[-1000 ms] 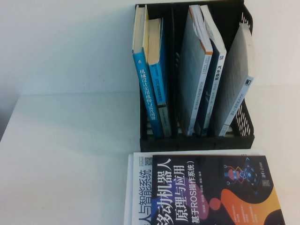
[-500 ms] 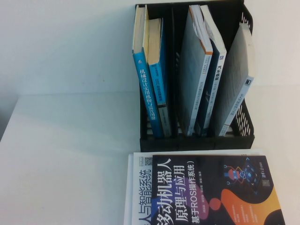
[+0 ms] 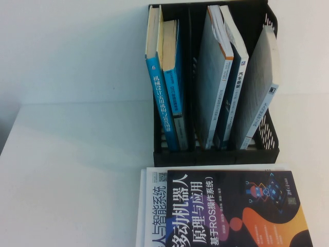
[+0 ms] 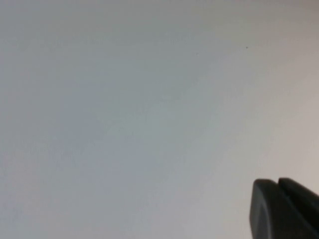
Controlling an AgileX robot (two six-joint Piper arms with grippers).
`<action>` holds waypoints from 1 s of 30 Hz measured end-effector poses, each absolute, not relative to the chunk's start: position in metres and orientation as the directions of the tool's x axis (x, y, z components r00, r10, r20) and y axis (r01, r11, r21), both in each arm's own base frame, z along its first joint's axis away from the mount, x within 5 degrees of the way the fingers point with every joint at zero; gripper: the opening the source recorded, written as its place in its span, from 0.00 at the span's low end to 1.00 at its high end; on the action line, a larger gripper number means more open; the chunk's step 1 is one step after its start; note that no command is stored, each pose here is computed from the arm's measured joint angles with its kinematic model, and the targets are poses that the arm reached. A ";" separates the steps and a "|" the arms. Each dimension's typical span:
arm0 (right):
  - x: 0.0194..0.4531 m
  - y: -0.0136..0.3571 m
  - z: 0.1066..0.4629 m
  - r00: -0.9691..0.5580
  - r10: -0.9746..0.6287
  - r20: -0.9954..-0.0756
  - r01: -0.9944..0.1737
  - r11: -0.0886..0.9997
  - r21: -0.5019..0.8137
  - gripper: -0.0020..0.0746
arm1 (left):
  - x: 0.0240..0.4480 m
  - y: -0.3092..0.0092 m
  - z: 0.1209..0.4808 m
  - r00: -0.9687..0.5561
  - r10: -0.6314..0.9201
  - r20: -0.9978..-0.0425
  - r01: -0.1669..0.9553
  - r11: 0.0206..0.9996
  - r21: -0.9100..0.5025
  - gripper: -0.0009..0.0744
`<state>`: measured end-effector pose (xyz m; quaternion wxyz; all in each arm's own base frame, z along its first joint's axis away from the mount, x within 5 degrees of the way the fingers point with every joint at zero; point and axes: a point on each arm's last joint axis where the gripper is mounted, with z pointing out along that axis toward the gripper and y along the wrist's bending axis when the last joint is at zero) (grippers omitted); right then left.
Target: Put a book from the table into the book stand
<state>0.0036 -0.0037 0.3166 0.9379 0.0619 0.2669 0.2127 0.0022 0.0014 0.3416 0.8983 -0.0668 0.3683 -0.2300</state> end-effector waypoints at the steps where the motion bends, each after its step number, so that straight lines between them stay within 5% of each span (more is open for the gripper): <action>1: 0.000 -0.004 0.326 0.776 0.416 -0.474 -0.354 0.909 0.218 0.02 | -0.003 0.001 0.350 0.632 -0.430 -0.645 0.343 0.901 -0.265 0.01; 8: -0.035 -0.005 0.406 0.820 0.322 -0.473 -0.284 0.947 0.152 0.02 | -0.005 0.001 0.394 0.631 -0.230 -0.741 0.201 0.971 -0.131 0.01; 13: -0.020 -0.003 0.442 0.716 0.160 -0.680 -0.143 0.986 0.081 0.02 | 0.022 -0.002 0.412 0.483 -0.191 -0.855 0.166 0.978 -0.125 0.01; 21: 0.035 0.005 0.439 0.184 0.030 -0.982 -0.109 0.994 0.010 0.02 | 0.055 -0.007 0.418 0.175 -0.295 -0.939 0.164 0.950 -0.267 0.01; 25: 0.067 0.006 0.416 -0.128 0.033 -0.991 -0.080 0.996 0.044 0.02 | 0.078 -0.010 0.403 -0.046 -0.290 -0.956 0.109 0.950 -0.293 0.01; 30: 0.106 0.005 0.393 -0.378 0.228 -0.897 0.052 0.973 0.226 0.02 | 0.110 -0.014 0.371 -0.374 -0.298 -0.878 0.002 0.947 -0.323 0.01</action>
